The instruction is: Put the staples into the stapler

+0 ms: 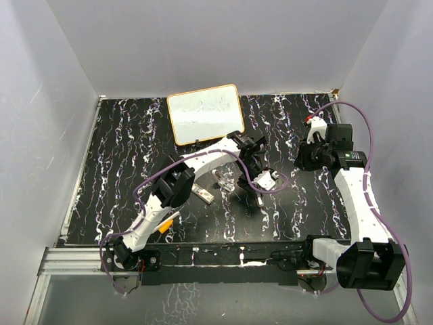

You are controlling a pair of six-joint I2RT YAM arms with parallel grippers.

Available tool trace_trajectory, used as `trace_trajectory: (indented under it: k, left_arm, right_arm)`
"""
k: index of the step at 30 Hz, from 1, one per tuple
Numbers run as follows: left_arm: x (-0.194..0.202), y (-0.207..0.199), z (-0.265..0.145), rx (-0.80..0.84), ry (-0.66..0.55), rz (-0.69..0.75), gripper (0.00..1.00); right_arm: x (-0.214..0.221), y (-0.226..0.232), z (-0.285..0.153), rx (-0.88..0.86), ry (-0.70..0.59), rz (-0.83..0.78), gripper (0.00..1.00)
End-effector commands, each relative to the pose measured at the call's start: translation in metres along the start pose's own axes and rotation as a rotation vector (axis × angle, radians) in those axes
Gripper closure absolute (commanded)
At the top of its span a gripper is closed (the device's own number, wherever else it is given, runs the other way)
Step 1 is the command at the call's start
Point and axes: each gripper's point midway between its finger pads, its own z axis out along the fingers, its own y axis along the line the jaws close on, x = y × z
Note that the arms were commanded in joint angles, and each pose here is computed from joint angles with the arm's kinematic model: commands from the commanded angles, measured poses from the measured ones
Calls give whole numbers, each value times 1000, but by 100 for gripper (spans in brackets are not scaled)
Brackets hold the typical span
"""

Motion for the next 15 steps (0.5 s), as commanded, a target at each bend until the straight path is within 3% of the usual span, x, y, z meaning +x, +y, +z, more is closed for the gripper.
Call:
trace_trajectory:
  k: [1,15]
  left_arm:
    - [-8,-1,-9,13,14,70,46]
    - [-7,2,-21,-6,72,75,72]
  right_arm:
    - [-15,0,-6,0,-71,-15,92]
    - [-15,2,-5,-12,-72,-11,92]
